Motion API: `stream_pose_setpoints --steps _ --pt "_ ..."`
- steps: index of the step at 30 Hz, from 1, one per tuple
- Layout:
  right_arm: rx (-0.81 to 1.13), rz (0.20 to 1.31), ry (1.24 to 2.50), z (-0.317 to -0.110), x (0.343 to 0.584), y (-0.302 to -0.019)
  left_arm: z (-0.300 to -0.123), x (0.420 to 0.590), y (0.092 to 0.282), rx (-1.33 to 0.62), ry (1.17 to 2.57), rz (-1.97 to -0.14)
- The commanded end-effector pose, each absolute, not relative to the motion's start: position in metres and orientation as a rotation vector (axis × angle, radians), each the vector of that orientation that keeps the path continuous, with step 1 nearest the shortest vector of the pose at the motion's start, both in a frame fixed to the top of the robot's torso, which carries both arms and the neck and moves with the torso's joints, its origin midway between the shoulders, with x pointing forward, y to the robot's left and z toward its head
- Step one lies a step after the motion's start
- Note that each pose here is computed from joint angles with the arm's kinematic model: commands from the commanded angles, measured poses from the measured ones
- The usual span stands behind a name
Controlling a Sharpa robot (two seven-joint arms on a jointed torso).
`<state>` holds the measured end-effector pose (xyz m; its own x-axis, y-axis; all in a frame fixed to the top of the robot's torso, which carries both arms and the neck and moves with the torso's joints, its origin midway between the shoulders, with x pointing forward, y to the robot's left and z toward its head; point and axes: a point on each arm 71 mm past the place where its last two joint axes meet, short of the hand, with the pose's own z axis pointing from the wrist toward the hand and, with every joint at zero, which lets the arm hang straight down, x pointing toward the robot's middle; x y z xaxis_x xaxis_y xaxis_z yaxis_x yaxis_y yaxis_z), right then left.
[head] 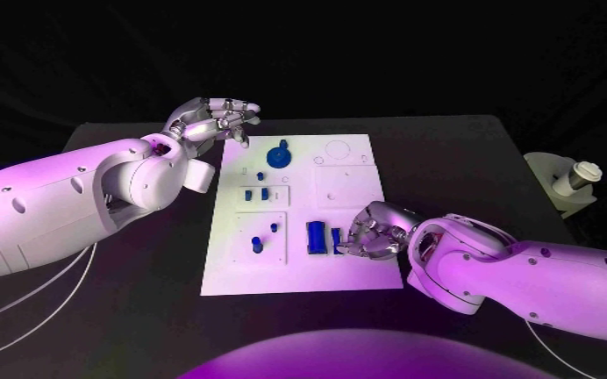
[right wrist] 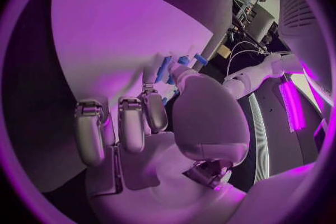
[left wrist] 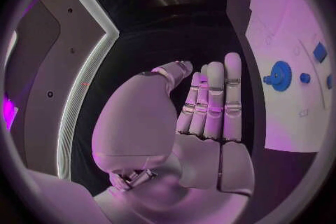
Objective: Assemble the parts on the task board
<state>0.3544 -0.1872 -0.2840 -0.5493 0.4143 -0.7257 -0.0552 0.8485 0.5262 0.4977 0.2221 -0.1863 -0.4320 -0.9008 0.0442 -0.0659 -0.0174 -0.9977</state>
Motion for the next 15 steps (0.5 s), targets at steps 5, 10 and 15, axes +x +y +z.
stream_pose_setpoints --steps 5,10,15 --pt "0.196 0.624 2.099 -0.2883 0.3561 -0.1801 -0.1854 0.4974 0.2194 -1.025 1.571 -1.549" --pt "0.182 0.613 2.095 -0.2890 0.3574 -0.1789 -0.1855 0.4974 0.2190 -1.025 1.571 -1.550" --pt "0.196 0.617 2.061 -0.2860 0.3573 -0.1819 -0.1855 0.4975 0.2192 -1.025 1.571 -1.550"
